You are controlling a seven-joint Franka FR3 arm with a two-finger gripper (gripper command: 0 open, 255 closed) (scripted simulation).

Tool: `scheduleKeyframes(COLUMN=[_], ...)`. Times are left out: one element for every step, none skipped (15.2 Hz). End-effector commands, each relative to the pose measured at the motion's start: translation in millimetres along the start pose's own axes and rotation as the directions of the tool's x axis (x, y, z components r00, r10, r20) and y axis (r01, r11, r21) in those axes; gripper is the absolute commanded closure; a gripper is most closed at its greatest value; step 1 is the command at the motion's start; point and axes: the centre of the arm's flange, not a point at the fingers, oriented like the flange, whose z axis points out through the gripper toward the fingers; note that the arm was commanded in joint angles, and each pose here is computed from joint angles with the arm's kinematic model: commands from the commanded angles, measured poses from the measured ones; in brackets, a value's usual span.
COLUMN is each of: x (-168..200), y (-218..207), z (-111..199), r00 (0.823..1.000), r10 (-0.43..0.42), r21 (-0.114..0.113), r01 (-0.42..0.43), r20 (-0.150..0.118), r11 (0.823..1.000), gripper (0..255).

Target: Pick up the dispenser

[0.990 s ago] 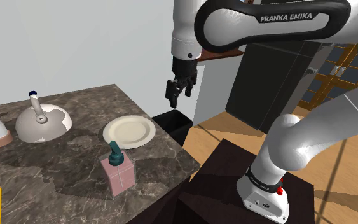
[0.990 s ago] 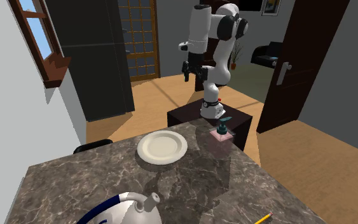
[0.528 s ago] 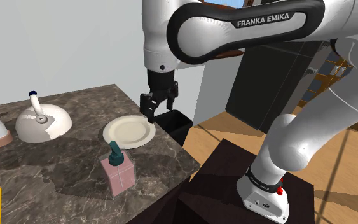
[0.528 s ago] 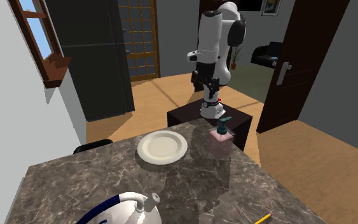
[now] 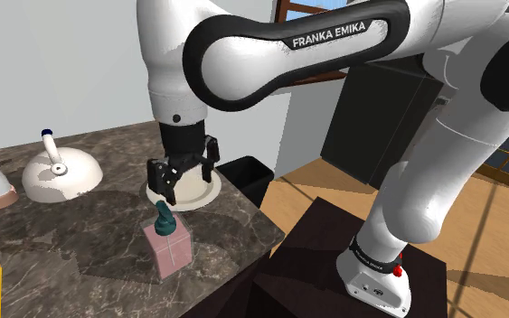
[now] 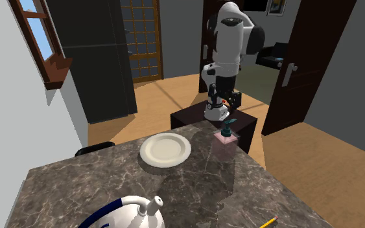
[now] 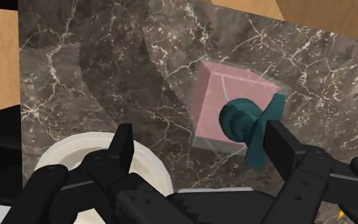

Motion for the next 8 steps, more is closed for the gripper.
scheduleKeyframes(x=[7.8,11.0,14.2,15.0,15.3,15.7,16.0,16.4], y=[-21.7,-33.6,-45.5,-48.6,-48.6,-48.6,-48.7,-48.7], z=[6.0,8.7,11.3,11.9,17.2,22.5,27.7,33.0], r00=[1.0,1.0,1.0,1.0,1.0,1.0,1.0,1.0], r10=[0.008,0.011,0.014,0.015,0.015,0.015,0.015,0.015], r21=[0.011,0.016,0.021,0.022,0.022,0.022,0.022,0.022], r01=[-0.008,-0.012,-0.015,-0.016,-0.016,-0.016,-0.016,-0.016], r20=[0.012,0.017,0.023,0.024,0.024,0.024,0.024,0.024], r11=[1.0,1.0,1.0,1.0,1.0,1.0,1.0,1.0], gripper=[0,0,0,0,0,0,0,0])
